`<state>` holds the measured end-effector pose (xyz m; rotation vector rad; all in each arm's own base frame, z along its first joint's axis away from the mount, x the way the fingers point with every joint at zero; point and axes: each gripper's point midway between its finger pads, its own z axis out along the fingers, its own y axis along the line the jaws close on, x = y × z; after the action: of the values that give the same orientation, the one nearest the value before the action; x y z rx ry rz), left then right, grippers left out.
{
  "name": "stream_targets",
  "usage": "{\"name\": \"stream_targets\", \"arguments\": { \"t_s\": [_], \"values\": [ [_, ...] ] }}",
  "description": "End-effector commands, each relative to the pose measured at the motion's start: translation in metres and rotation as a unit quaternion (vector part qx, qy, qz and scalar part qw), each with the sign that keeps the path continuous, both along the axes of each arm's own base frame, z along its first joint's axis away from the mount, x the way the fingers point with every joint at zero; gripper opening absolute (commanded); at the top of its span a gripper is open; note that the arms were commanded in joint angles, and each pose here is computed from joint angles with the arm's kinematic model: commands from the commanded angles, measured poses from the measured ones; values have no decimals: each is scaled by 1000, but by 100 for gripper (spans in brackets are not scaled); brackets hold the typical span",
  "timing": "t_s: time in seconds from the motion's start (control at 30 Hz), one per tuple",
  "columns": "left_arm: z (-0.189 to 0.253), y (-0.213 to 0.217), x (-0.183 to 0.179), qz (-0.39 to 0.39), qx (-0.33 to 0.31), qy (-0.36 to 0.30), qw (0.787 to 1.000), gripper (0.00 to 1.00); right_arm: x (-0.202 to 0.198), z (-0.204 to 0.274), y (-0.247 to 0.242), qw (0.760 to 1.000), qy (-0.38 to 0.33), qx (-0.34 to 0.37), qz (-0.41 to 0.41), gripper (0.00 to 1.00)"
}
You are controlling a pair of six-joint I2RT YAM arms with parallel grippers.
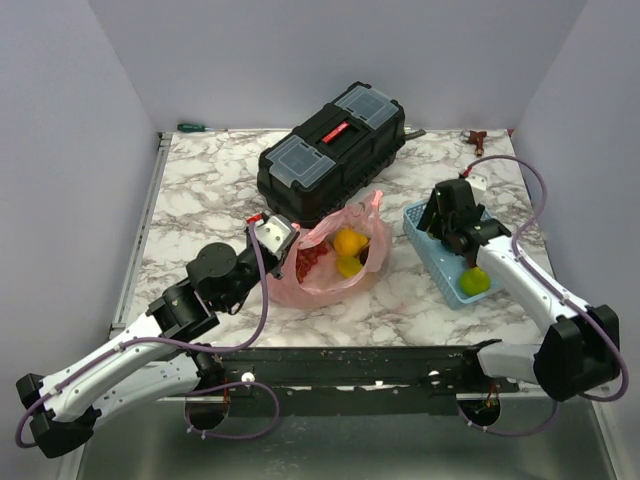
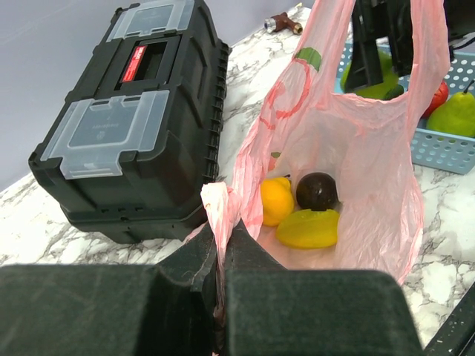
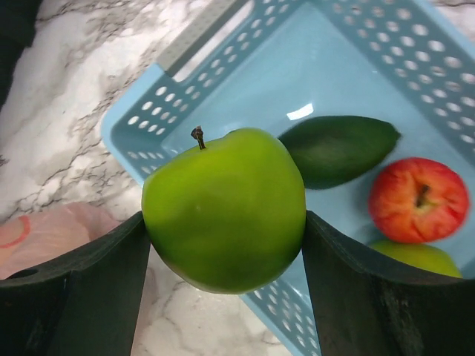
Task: Take the fake fruits out of the plastic bag
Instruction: Place the fake fruit in the bin.
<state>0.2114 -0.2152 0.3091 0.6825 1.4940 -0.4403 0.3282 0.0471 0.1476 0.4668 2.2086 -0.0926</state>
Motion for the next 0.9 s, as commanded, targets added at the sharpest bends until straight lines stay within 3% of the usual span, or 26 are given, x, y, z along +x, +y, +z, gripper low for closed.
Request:
{"name": "stream_targets", "arguments": {
  "t_s": [0.0, 0.1, 0.2, 0.6, 0.7, 0.87],
  "values": [
    [18, 8, -1, 12, -12, -18, 1000, 0, 31, 4, 24, 998, -11, 34, 52, 27],
    [18, 8, 0, 14, -12, -20, 1000, 0, 42, -8, 13, 999, 2, 0, 43, 31],
    [18, 8, 0, 14, -11, -20, 1000, 0, 46, -21, 14, 999, 17, 10, 51, 38],
    [15, 7, 1, 15, -6, -18, 1000, 0, 39, -48, 23, 996, 39, 28, 71, 94],
    [14, 6, 2, 15, -5, -17, 1000, 0, 39, -45, 22, 997, 37, 26, 70, 99],
    [14, 7, 2, 17, -4, -16, 1000, 0, 35, -23, 21, 997, 25, 30, 71, 99]
  ]
}}
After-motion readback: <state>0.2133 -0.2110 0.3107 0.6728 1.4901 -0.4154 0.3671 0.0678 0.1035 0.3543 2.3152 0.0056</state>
